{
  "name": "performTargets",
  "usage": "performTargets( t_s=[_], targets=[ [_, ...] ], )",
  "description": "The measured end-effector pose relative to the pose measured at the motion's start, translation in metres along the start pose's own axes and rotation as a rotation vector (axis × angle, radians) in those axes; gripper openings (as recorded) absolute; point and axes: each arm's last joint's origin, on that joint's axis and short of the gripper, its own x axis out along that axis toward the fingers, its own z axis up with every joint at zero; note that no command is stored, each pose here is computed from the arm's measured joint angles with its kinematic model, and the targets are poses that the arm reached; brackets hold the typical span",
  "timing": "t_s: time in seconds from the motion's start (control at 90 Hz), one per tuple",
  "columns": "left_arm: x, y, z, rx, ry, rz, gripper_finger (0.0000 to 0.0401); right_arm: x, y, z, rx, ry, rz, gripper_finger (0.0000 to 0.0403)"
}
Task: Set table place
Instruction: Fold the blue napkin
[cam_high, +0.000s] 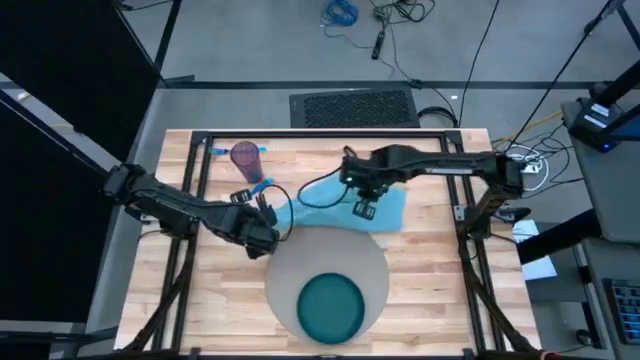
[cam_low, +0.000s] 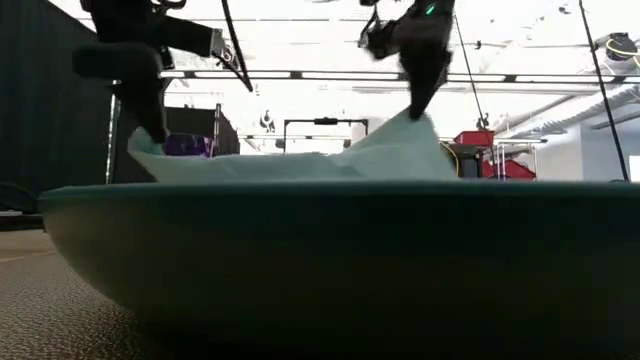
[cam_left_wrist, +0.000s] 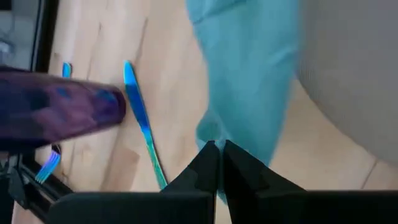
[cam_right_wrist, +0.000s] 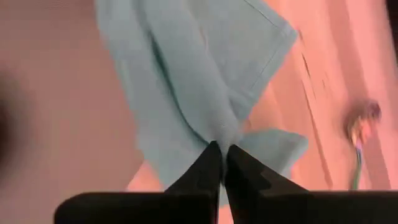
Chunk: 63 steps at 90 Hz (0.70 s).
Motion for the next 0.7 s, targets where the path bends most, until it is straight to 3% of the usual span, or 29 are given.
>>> performTargets(
  t_s=[0.167,0.3,0.467,0.7],
  targets=[
    [0.0,-0.002,0.004,0.01,-0.035,-0.019,0.0,-0.023,0.038,-0.03,-0.032,0.035,0.272,0.0],
    [0.0,-0.004,0.006,0.015,-0.059,-0.032,0.0,-0.022,0.07,-0.052,-0.048,0.114,0.351,0.0],
    [-0.001,-0.006,0.01,0.019,-0.095,-0.052,0.0,0.011,0.11,-0.08,-0.06,0.201,0.489,0.0],
    [-0.001,-0.006,0.011,0.023,-0.105,-0.057,0.0,0.065,0.129,-0.119,0.039,0.254,0.489,0.0015]
  ],
)
